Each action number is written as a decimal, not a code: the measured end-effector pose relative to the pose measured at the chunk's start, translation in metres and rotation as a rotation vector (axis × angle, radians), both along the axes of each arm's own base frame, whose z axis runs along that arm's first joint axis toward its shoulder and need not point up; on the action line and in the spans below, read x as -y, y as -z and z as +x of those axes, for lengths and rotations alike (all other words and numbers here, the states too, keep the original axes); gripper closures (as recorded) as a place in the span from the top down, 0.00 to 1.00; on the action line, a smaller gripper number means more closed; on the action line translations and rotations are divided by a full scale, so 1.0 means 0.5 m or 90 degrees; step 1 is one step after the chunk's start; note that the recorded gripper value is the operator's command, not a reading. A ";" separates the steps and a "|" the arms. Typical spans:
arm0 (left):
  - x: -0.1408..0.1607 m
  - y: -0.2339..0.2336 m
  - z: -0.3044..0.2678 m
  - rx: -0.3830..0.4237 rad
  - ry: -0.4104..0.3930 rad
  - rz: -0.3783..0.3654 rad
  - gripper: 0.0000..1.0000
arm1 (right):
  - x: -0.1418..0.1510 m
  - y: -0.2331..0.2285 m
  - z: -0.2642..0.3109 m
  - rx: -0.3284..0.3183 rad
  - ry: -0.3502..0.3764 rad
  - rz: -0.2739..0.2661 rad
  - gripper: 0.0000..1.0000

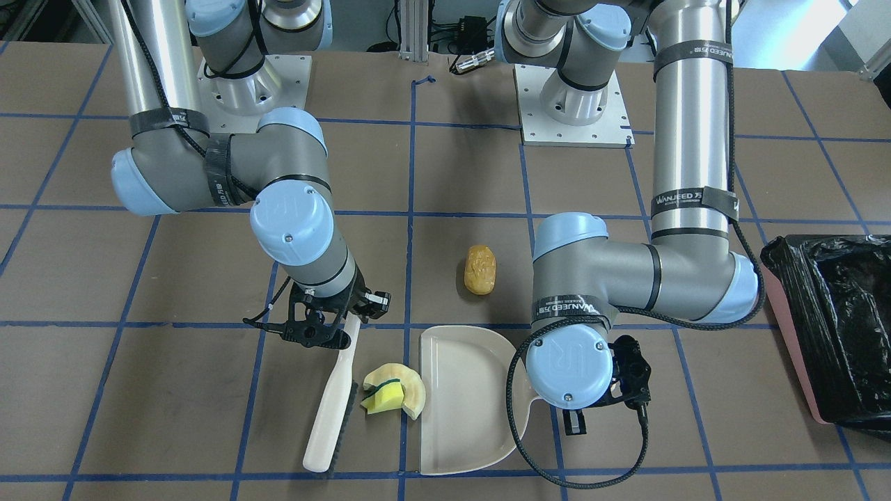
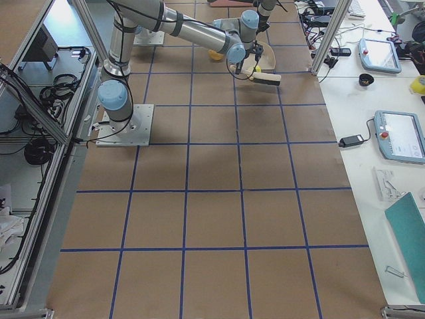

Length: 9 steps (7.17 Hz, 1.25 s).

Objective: Sweep and dump trash into bin
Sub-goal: 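Sweep the yellow-green sponge into the dustpan with the right gripper's brush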

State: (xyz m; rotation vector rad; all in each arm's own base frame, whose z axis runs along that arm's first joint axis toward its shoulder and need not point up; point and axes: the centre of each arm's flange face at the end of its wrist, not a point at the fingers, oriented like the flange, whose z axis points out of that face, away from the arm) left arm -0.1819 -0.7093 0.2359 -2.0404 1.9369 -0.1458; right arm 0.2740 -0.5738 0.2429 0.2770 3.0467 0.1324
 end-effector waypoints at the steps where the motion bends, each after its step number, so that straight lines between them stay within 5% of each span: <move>1: 0.000 -0.003 0.000 -0.001 0.000 -0.002 0.00 | -0.012 0.011 0.003 -0.014 -0.019 0.022 0.00; 3: 0.001 -0.008 0.000 -0.002 0.000 -0.006 0.00 | -0.037 0.022 0.031 -0.025 -0.048 0.046 0.00; 6: 0.002 -0.015 -0.001 -0.004 0.000 -0.010 0.00 | -0.062 0.009 0.119 -0.016 -0.081 0.031 0.00; 9: 0.004 -0.013 -0.005 -0.017 -0.001 -0.011 0.00 | -0.076 -0.016 0.193 0.033 -0.080 0.026 0.00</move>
